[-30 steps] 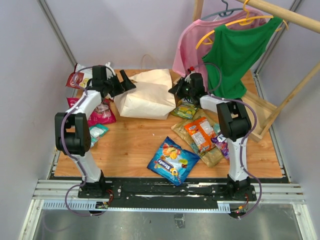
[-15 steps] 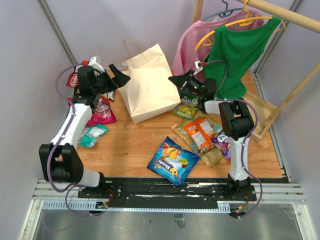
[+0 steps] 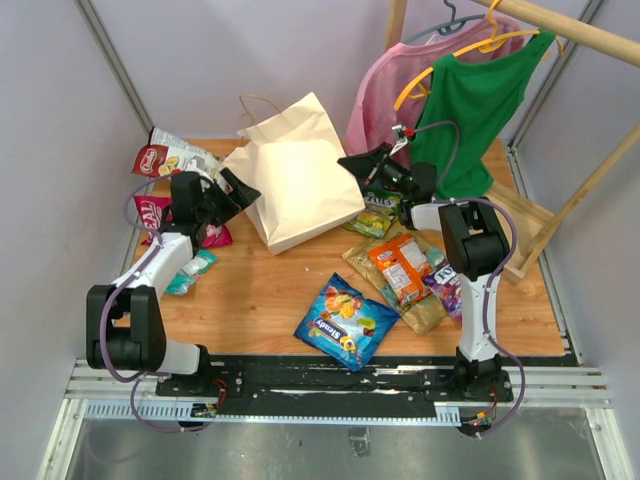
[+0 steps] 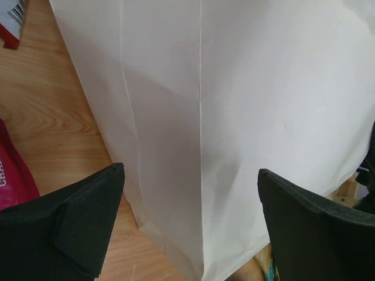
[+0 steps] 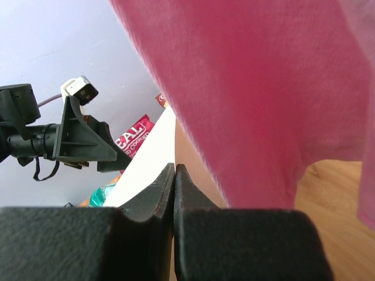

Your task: Take the snacks out of the paper bag

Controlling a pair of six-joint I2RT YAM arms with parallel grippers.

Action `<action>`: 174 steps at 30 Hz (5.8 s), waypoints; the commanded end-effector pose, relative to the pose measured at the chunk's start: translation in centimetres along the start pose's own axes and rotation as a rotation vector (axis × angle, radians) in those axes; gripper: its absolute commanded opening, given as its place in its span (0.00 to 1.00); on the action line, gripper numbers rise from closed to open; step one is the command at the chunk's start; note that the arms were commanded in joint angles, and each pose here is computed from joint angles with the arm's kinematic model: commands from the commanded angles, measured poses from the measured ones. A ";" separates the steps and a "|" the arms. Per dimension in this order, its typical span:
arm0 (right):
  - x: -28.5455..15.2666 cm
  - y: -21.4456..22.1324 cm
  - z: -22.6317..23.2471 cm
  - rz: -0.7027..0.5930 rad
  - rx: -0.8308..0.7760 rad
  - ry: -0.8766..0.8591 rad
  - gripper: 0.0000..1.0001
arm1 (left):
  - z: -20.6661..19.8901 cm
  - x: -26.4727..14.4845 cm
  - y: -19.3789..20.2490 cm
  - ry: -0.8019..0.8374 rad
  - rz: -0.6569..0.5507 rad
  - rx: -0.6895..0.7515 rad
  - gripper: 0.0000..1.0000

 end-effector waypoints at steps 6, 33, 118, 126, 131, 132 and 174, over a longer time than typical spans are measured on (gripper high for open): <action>0.1 -1.7 2.6 -0.022 -0.108 -0.086 0.01 | -0.3 1.8 -0.2 0.100 -0.099 -0.088 0.98; 0.2 -1.3 1.9 -0.024 -0.086 -0.094 0.01 | -0.9 4.0 0.9 0.073 -0.132 -0.070 0.35; -1.7 -7.1 4.7 0.350 -0.229 -0.349 0.01 | -1.0 -2.4 -4.3 0.465 -0.193 0.406 0.98; -1.2 -8.8 5.3 0.438 -0.045 -0.334 0.01 | -0.3 -3.4 -4.8 0.653 -0.283 0.547 1.00; -1.7 -9.7 5.9 0.467 -0.014 -0.320 0.01 | 1.4 -4.2 -5.9 0.706 -0.310 0.603 1.00; -1.8 -10.1 6.1 0.465 -0.011 -0.315 0.01 | 1.8 -4.4 -6.1 0.718 -0.307 0.608 1.00; 0.5 -15.1 11.3 0.461 -0.002 -0.371 0.01 | 2.0 -2.4 -10.5 0.697 -0.504 0.860 0.92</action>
Point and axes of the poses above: each gripper's point midway between its finger pads, its own x axis out along the fingers, its own z axis along the line the jaws close on, y = z × x, the point moved 9 cm from there along -x, back along the fingers, and after that the axes turned 9 degrees about x, right-handed, at the moved point
